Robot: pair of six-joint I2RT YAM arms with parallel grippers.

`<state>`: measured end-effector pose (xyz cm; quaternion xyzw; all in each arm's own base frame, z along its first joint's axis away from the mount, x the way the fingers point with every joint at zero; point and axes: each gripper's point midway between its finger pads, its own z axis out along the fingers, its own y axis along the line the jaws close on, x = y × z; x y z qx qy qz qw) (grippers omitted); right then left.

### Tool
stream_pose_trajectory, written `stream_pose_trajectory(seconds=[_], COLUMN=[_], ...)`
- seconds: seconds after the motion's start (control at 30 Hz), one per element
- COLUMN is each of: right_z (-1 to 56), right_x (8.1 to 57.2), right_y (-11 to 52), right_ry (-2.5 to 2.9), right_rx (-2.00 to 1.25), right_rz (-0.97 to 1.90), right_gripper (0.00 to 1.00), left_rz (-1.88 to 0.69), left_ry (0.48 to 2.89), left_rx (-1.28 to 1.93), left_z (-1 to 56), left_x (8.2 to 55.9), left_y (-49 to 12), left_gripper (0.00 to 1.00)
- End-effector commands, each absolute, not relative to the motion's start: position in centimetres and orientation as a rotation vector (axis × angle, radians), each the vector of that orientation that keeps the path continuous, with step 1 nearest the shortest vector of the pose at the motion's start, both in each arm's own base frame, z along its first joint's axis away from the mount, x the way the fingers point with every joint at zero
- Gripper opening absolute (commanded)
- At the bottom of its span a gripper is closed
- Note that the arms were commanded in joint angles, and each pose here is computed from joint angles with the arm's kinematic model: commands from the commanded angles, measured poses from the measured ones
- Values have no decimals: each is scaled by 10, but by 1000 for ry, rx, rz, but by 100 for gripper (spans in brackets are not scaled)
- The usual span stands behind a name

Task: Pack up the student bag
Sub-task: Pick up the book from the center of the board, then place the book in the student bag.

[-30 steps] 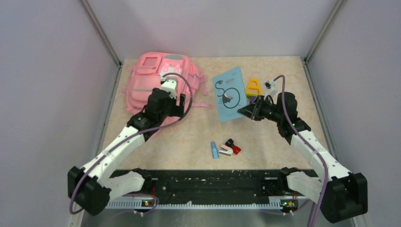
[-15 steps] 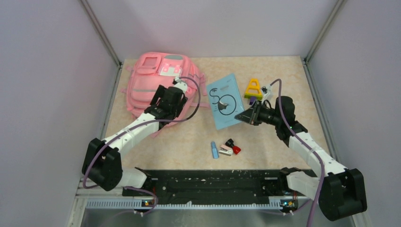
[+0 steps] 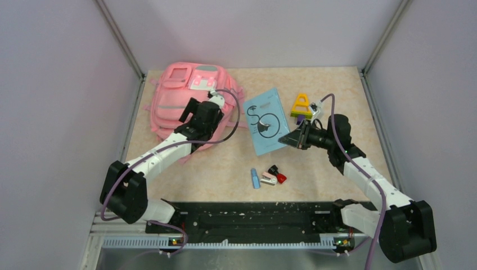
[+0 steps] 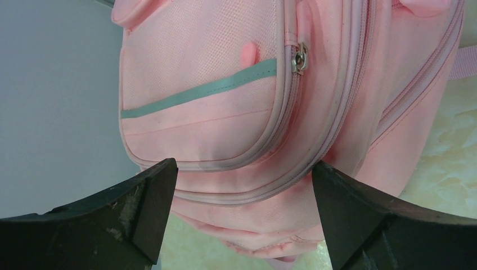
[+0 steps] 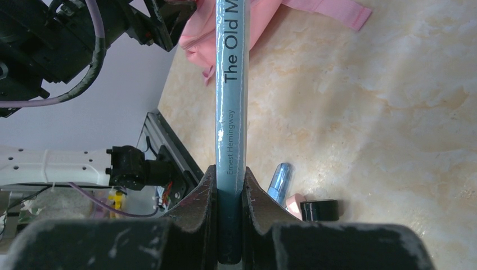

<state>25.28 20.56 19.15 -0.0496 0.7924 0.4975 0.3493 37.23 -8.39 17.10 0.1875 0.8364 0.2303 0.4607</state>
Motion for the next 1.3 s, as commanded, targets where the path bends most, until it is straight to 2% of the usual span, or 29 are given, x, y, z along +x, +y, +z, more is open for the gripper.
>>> stream_pose_trajectory(seconds=[0.0,0.33,0.43,0.6,0.73,0.83,0.9,0.93,1.13,1.27], right_z=[227,227,226,225,226,227,227,228,231,237], right_x=[258,258,258,258,256,253,250,249,239,229], right_y=[209,210,210,211,212,213,214,215,236,262], right_ry=[1890,1894,1896,1896,1894,1894,1895,1897,1925,1935], right_rx=[-234,-243,-243,-246,-251,-257,-259,-261,-290,-320], right_rz=[1309,1322,1323,1327,1341,1360,1381,1397,1521,1601], right_gripper=[0,0,0,0,0,0,0,0,0,0], left_rz=[569,585,589,605,637,643,624,604,448,429], left_ry=[1915,1884,1871,1815,1772,1735,1704,1690,1571,1590], left_rx=[342,297,285,262,272,287,305,318,415,479], left_z=[221,235,235,229,225,231,243,250,322,338], left_x=[394,394,394,402,409,412,413,413,400,399], left_y=[-83,-69,-68,-68,-68,-69,-74,-78,-119,-128], left_gripper=[93,93,90,75,57,29,3,0,0,0])
